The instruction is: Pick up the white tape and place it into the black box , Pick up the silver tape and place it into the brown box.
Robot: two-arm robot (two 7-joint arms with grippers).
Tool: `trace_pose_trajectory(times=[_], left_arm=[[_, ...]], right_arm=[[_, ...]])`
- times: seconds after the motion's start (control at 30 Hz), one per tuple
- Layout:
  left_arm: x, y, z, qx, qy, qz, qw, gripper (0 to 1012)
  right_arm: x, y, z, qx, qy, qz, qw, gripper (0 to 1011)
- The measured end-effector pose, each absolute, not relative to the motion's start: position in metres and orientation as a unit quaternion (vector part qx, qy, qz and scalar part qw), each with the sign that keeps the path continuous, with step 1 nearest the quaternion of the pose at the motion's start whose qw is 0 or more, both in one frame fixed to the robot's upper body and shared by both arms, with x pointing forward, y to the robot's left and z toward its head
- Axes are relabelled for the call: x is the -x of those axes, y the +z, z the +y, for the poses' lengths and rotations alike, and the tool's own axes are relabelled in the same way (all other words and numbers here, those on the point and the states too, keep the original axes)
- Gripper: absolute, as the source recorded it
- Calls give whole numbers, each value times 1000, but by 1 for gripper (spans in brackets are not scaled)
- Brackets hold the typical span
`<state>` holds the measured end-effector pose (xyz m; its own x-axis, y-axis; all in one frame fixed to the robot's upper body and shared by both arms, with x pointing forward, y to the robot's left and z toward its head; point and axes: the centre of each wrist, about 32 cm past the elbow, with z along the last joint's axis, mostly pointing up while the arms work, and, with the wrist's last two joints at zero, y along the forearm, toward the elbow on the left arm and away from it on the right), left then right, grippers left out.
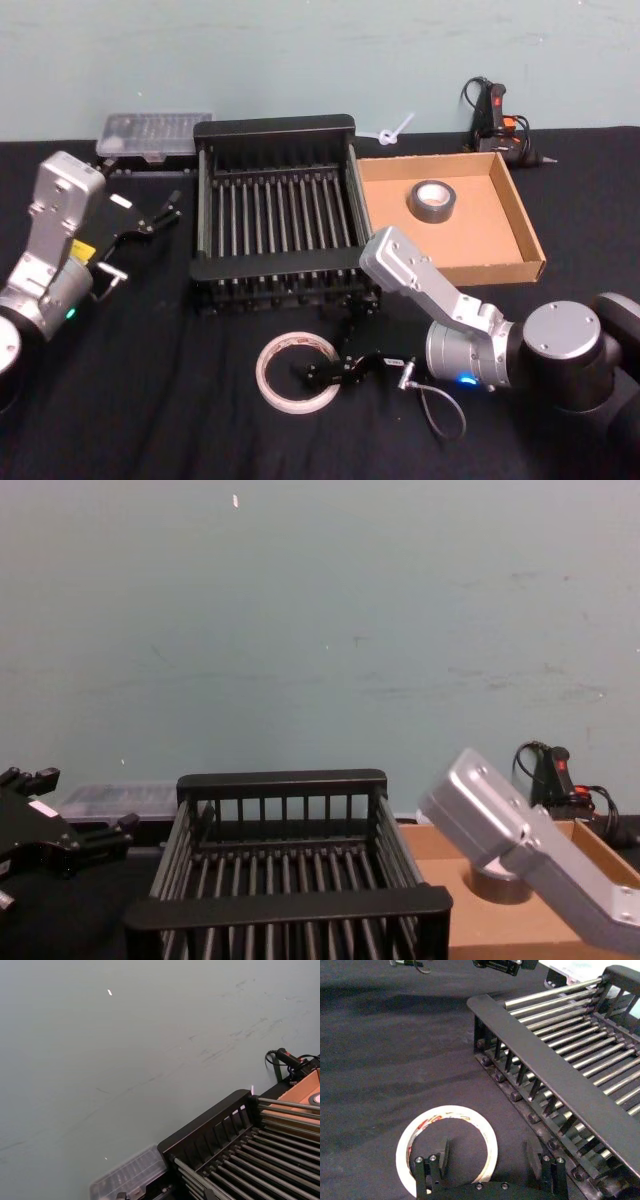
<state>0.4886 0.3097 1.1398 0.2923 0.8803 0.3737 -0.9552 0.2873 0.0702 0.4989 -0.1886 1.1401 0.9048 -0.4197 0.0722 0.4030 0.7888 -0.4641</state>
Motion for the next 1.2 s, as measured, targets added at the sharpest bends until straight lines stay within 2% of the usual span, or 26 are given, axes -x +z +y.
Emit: trace_pose_trajectory(times=[1.2], left_arm=[[-489,1140,310,-141,580,-132,791,1001]], right_arm=[[-499,1138,-183,255,-227,27,939,1002]])
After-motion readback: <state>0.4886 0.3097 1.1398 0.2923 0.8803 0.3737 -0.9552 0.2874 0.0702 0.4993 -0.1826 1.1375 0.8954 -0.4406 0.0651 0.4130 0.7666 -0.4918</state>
